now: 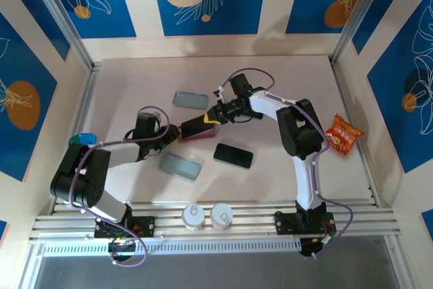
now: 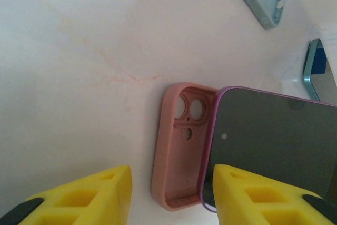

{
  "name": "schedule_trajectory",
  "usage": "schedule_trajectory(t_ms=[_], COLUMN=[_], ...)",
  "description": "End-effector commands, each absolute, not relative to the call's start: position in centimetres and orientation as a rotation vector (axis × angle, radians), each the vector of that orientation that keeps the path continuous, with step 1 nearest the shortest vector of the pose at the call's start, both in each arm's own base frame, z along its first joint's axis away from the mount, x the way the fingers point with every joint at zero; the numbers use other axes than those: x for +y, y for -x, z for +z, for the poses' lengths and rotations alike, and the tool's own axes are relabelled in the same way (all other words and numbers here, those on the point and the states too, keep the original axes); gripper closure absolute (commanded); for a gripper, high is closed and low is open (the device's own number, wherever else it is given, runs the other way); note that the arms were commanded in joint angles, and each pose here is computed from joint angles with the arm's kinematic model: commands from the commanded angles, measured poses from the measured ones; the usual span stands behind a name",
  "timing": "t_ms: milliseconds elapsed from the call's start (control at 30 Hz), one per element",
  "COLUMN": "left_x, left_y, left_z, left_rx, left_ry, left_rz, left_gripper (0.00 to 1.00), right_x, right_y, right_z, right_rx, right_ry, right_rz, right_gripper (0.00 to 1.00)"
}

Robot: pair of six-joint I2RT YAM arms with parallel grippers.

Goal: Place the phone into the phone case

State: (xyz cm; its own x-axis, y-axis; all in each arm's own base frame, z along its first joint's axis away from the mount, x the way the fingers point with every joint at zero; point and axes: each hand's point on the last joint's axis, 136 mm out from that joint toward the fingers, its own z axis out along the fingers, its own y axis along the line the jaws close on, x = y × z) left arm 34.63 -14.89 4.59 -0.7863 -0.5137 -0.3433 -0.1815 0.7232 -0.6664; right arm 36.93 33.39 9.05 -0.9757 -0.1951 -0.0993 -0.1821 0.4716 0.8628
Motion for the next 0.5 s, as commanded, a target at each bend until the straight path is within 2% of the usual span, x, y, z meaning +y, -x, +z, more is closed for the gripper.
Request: schedule_trajectory(t_ms=[0, 467], left_x=[-14.9, -15.04], left_y=[-35.67, -35.7], left_z=[5.89, 5.51], left_rx=[2.349, 2.351], left_ry=[0.507, 0.501], left_rz=[-0.882, -0.89], left_gripper=[0.53, 0.51], right_x=[34.35, 34.79], right_y=[-36.72, -37.1], right_z=[10.44, 9.46], right_rx=[-2.605, -2.585], right_ry=[-0.379, -0.34], right_rz=[-1.64, -1.619], right_gripper=[1.0, 1.0])
